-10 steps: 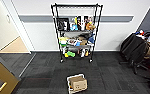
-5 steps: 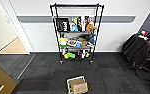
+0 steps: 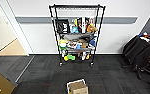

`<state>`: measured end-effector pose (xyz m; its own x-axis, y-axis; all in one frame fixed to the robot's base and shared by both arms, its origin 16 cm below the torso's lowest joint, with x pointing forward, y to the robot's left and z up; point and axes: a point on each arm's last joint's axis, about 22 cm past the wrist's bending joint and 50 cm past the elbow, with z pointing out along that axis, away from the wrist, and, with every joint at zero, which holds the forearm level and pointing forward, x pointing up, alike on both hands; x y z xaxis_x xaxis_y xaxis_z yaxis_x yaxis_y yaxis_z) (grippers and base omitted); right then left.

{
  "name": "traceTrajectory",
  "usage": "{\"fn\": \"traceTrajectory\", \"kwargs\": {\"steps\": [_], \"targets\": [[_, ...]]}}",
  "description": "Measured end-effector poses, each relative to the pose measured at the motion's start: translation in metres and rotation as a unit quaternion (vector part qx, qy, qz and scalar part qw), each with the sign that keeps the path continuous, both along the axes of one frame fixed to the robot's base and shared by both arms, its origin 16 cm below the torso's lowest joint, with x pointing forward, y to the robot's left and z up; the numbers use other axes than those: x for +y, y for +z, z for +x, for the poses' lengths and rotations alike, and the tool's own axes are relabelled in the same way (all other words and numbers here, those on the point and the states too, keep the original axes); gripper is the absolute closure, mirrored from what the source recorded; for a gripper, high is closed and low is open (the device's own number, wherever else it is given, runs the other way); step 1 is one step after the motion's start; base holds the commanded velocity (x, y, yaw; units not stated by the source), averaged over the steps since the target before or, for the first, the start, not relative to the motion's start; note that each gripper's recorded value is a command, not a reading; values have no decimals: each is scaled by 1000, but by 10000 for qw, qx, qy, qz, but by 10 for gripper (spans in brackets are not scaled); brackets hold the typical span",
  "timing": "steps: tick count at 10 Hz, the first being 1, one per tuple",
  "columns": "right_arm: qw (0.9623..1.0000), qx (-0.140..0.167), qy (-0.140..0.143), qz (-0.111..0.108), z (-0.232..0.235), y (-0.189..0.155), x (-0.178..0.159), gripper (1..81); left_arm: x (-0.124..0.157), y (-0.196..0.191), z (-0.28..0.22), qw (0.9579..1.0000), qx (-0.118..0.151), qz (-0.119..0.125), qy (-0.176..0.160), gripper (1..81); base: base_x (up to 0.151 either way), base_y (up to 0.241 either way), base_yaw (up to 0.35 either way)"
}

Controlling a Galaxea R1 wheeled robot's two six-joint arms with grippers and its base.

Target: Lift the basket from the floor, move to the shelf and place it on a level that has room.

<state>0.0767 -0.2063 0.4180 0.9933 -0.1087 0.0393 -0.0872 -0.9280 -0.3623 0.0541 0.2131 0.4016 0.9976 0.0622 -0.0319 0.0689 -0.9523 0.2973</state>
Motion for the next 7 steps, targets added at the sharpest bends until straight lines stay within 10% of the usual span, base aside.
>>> {"fn": "traceTrajectory", "kwargs": {"steps": [7], "targets": [[9999,-150,-25,-44,29,-1,-5,10,0,-1,30,9999,-154,2,32,10,156,0,0]]}}
